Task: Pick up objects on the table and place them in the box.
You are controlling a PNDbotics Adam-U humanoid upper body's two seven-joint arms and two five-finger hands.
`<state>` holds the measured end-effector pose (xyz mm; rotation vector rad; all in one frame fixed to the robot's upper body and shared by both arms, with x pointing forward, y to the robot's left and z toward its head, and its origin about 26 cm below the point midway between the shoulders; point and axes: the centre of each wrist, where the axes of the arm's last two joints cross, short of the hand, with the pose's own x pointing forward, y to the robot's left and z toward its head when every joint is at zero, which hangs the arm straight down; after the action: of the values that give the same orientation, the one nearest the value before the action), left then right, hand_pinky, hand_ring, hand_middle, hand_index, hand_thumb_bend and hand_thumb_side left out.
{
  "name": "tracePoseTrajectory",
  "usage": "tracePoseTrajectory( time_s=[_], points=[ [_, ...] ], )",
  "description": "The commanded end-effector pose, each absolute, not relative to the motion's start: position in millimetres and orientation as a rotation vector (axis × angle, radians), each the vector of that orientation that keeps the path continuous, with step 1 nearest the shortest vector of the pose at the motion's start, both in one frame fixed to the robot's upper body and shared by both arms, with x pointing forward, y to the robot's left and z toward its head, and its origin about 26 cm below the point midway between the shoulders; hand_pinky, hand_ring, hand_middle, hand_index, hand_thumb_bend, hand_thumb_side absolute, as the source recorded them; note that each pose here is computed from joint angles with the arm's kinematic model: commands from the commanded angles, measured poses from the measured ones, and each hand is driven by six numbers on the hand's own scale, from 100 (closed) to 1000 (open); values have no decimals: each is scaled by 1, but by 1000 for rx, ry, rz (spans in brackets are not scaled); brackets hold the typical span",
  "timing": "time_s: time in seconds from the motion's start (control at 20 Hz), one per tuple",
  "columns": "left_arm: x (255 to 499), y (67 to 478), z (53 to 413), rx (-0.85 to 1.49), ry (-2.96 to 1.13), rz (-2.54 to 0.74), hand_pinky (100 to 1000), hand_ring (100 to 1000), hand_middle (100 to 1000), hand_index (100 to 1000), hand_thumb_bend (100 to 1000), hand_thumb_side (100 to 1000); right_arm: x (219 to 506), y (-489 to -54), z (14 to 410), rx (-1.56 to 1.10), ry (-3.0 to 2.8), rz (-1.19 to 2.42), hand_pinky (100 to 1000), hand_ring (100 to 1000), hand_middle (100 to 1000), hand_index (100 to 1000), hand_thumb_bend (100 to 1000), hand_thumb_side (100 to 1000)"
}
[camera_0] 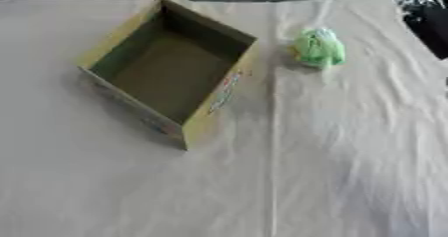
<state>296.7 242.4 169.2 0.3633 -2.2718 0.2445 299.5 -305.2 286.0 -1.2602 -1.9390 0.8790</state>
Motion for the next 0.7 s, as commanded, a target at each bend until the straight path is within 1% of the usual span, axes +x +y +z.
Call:
tracePoseTrajectory(
  time_s=[0.05, 0.1, 0.2, 0.25, 0.45, 0.6, 0.7],
  points=[
    [295, 246, 176, 380, -2300, 216, 308, 564, 678, 794, 100, 721, 293, -309, 311, -1358, -1840, 1023, 873, 855, 817, 926, 338, 1000],
    [295, 246, 176, 380, -2300, 214, 308, 564, 678, 794, 100, 721, 294, -311, 316, -1365, -1811, 1056, 876, 857, 821, 928, 354, 1000],
    [295, 246, 176, 381, -2298, 211, 307, 564, 677, 793, 100, 721, 296, -314, 324, -1379, -1760, 1120, 881, 866, 830, 936, 425, 1000],
    [294, 246, 176, 382, -2298, 210, 307, 564, 677, 793, 100, 721, 297, -316, 328, -1385, -1737, 1147, 884, 870, 832, 935, 480, 1000],
    [294, 247, 175, 384, -2294, 202, 307, 564, 677, 793, 100, 722, 305, -324, 341, -1388, -1649, 1247, 900, 892, 848, 962, 628, 996],
    [294, 247, 175, 386, -2291, 198, 306, 564, 677, 793, 100, 722, 311, -331, 345, -1357, -1579, 1324, 909, 906, 858, 996, 693, 949],
    [294, 247, 175, 387, -2289, 198, 306, 564, 677, 793, 100, 722, 316, -335, 348, -1325, -1537, 1368, 916, 923, 869, 1000, 736, 933]
  ],
)
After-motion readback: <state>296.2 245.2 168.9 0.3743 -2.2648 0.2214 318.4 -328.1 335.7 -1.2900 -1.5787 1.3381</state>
